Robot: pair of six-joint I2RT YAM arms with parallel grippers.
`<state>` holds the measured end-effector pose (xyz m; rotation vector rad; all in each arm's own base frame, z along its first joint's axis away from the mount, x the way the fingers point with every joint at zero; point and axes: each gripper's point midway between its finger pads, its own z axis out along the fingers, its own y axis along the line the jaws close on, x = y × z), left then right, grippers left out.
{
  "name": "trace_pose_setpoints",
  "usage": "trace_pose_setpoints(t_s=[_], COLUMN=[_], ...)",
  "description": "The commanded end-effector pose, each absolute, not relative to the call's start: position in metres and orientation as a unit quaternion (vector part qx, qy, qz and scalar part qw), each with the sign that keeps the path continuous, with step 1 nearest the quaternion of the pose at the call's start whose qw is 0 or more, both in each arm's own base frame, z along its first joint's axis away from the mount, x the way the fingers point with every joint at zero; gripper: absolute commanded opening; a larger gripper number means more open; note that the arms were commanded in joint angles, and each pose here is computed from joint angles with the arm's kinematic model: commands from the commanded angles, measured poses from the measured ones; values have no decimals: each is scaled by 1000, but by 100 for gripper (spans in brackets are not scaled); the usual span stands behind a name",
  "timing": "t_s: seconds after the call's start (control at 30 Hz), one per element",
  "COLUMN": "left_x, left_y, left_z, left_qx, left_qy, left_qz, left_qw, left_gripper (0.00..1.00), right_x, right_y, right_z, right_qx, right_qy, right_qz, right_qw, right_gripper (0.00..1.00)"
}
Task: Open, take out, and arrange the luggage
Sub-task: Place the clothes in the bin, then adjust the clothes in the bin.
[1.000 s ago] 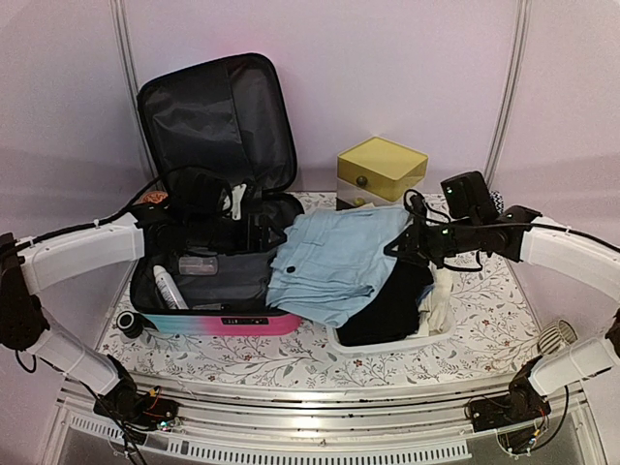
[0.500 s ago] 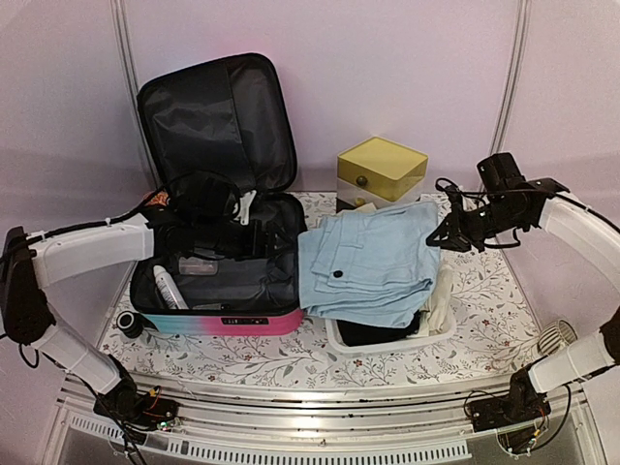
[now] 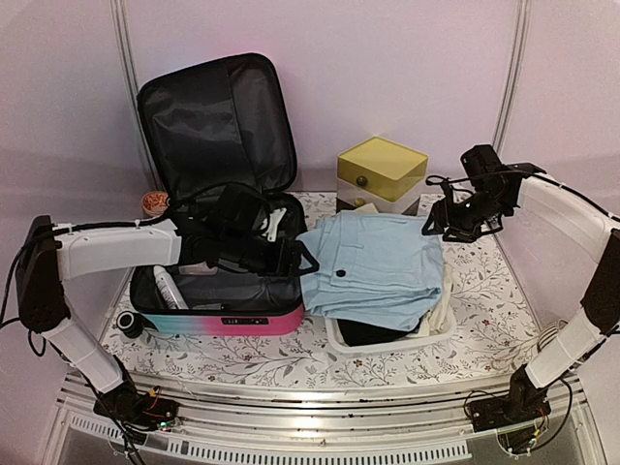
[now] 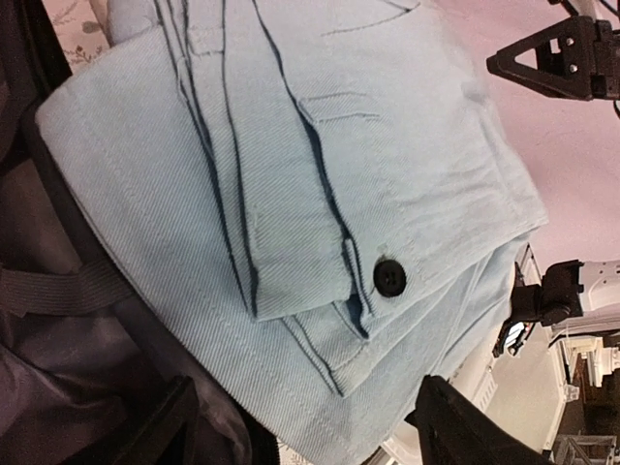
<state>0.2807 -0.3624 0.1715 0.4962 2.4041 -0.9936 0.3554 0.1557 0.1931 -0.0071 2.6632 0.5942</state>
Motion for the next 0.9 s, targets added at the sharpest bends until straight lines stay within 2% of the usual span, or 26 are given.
trace_pose_setpoints(t_s=[0.0,0.13,0.23,0.33,0.47,0.57,0.7,0.77,0.87], left_x=[286,290,291,286,285,284,281,281,284], left_y=[-375,-390,-406,-420,-419,-406,-386,-375,-354], left_z=[196,209,215,215,213,218,233,238,250], left_qx=[202,223,234,239,224,213,206,203,191], left_qy=[865,858,852,845,851,850,841,841,841], left_qz=[-366,-361,-367,-379,-356,-346,-337,-322,-292], left_qw=[278,288,291,292,314,337,370,385,414], left_gripper=[80,77,68,62,64,66,70,72,77], right_x=[365,344,320,304,289,283,290,295,300], right_y=[130,163,201,221,229,220,188,176,172], right_z=[246,289,294,274,227,163,101,104,149], right_qx=[20,-24,-85,-102,-98,-51,13,17,-5], right_qy=[935,894,853,829,816,839,890,901,886], right_qz=[173,286,405,473,513,500,408,368,362], right_qw=[309,343,318,279,248,208,204,231,289], right_gripper=[66,58,44,26,6,3,2,2,2])
